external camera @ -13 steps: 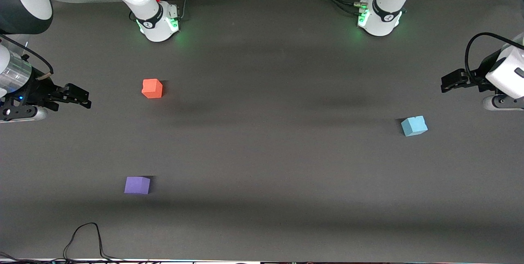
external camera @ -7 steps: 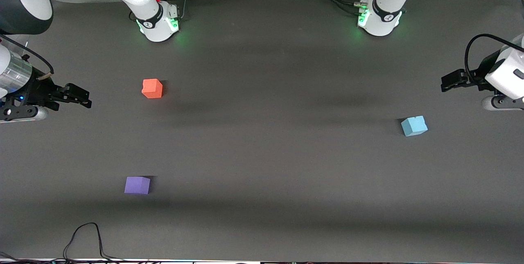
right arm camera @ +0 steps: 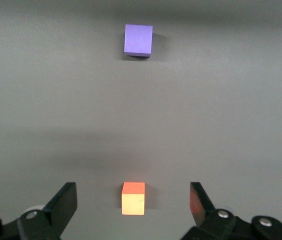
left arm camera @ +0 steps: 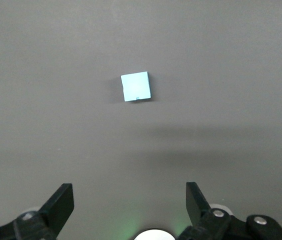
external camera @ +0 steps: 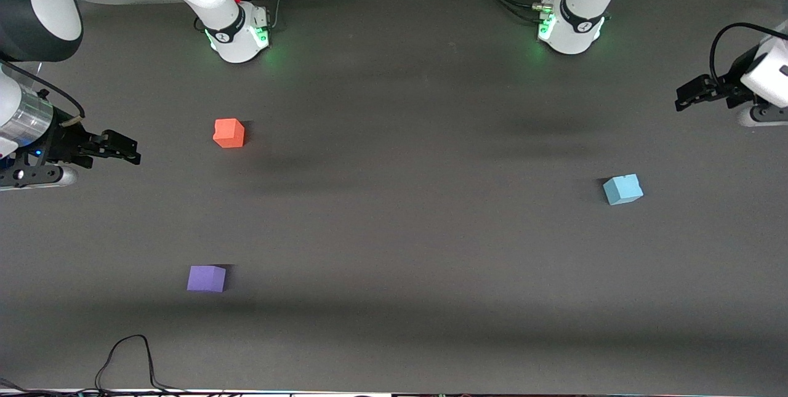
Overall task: Place blue block between orange and purple blocks
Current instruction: 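Lower the left gripper over the light blue cube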
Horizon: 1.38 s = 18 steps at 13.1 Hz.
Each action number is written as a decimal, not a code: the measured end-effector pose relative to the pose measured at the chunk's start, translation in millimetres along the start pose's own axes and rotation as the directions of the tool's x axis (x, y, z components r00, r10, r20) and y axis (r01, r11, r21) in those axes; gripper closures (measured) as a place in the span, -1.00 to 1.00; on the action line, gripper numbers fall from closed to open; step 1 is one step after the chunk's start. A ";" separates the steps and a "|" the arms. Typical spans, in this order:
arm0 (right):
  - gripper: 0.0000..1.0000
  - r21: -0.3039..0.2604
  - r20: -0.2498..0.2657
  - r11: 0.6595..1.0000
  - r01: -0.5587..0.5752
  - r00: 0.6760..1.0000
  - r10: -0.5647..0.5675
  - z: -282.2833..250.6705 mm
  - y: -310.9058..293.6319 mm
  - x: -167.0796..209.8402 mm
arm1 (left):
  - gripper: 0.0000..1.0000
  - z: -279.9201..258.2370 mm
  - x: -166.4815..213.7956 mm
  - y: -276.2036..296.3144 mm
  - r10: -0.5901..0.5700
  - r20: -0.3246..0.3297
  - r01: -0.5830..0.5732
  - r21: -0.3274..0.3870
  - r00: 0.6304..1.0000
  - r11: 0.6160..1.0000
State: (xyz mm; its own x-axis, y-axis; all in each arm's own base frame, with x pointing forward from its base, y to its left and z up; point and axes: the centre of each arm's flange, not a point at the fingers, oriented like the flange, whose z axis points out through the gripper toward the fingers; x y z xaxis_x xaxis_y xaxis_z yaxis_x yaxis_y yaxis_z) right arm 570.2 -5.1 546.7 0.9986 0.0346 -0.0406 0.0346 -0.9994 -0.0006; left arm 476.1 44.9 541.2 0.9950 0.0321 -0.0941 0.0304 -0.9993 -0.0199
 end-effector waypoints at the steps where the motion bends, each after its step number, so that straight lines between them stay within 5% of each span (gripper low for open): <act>1: -1.00 0.000 0.000 1.000 0.000 1.000 0.000 -0.2 0.0 0.0 | -1.00 3.2 -1.4 -0.3 0.000 -0.009 0.000 0.002 1.000 1.000; 10: -1.00 -0.001 -0.038 1.000 -0.013 0.999 0.013 -15.8 -0.2 3.1 | -1.00 150.2 62.7 3.7 0.013 -0.048 -0.013 0.009 0.999 1.000; 18: -1.00 0.001 -0.033 0.999 -0.036 0.999 0.036 -40.2 4.5 1.5 | -1.00 272.1 69.4 2.5 0.012 -0.129 -0.011 0.011 0.992 1.000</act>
State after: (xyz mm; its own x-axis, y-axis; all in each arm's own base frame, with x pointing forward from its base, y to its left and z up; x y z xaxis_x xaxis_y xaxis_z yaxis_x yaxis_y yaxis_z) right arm 573.4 -9.6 586.8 1.0000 -0.0015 -0.0073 -0.0015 -1.0000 0.0002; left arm 519.5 49.2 263.8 0.9992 0.0173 0.0348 0.0184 -0.9994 -0.0301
